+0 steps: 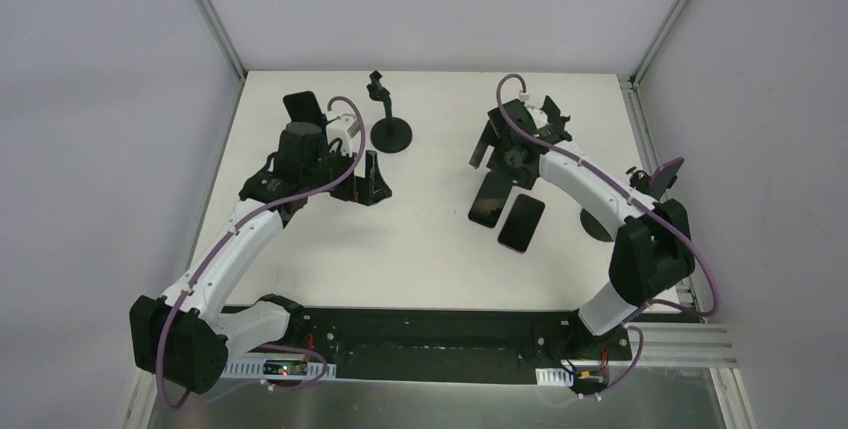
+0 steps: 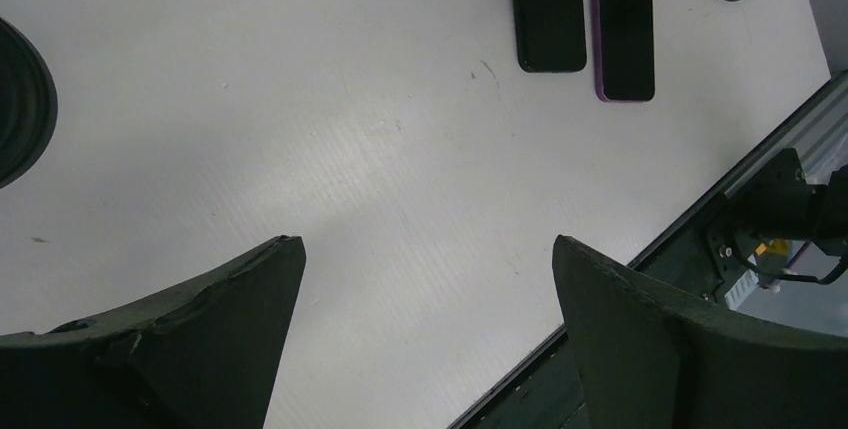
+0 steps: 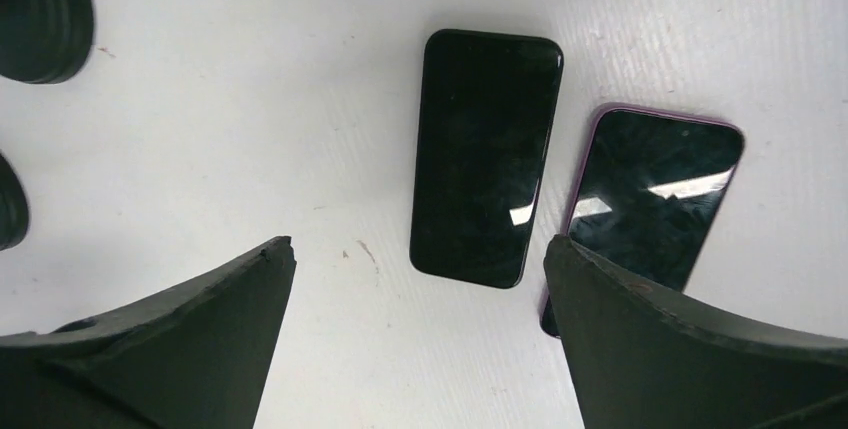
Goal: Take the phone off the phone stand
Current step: Place the phone at the center of the board, then pick up the phone stand with the phone at the center of the board.
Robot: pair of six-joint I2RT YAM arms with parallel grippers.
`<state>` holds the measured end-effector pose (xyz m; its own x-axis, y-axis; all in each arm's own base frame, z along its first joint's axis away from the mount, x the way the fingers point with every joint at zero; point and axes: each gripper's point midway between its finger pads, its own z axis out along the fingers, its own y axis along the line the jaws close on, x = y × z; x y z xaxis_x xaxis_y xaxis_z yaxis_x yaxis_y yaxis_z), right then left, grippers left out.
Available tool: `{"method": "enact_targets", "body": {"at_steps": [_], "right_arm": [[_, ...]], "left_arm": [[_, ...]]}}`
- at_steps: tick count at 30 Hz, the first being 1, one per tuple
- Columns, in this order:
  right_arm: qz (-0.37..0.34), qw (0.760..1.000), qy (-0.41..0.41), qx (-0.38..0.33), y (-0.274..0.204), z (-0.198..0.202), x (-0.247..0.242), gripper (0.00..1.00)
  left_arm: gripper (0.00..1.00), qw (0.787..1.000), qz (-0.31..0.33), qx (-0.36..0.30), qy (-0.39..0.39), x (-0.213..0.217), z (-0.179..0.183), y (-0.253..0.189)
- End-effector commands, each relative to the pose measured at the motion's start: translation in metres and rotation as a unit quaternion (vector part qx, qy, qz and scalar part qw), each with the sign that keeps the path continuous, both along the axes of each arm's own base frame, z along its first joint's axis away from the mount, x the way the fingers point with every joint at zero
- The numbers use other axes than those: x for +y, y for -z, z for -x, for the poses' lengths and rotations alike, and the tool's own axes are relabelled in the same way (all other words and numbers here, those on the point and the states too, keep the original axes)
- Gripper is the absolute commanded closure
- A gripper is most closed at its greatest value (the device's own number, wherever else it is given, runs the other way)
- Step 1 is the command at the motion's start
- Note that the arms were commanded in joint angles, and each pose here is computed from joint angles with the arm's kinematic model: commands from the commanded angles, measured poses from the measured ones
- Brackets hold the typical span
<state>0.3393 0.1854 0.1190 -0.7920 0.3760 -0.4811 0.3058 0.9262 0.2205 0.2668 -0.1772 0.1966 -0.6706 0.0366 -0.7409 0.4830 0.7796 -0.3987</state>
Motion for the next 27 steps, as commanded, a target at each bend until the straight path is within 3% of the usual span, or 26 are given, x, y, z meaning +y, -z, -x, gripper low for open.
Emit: {"method": "enact_targets", "body": {"at_steps": [1, 7, 13, 19, 27], "right_arm": [[0.030, 0.998, -0.014, -0.048, -0.053, 0.006, -0.022, 0.01], [0.034, 0.996, -0.009, -0.081, -0.107, 0.026, -0.061, 0.01], [0.041, 0.988, -0.005, -0.148, -0.166, 0.057, -0.106, 0.01], [0.086, 0.968, 0.124, -0.201, -0.206, 0.083, -0.179, 0.01], [0.057, 0.933, 0.296, -0.197, -0.225, 0.095, -0.250, 0.01]], "left_arm": [[0.00, 1.000, 0.027, -0.013, 0.011, -0.005, 0.004, -0.019], [0.00, 0.998, -0.006, -0.049, -0.034, 0.013, -0.005, -0.023], [0.00, 0.999, -0.003, -0.039, -0.033, 0.012, -0.006, -0.020], [0.00, 0.999, 0.003, -0.032, -0.029, 0.008, -0.006, -0.020], [0.00, 0.999, 0.011, -0.024, -0.024, 0.005, -0.003, -0.019]]}}
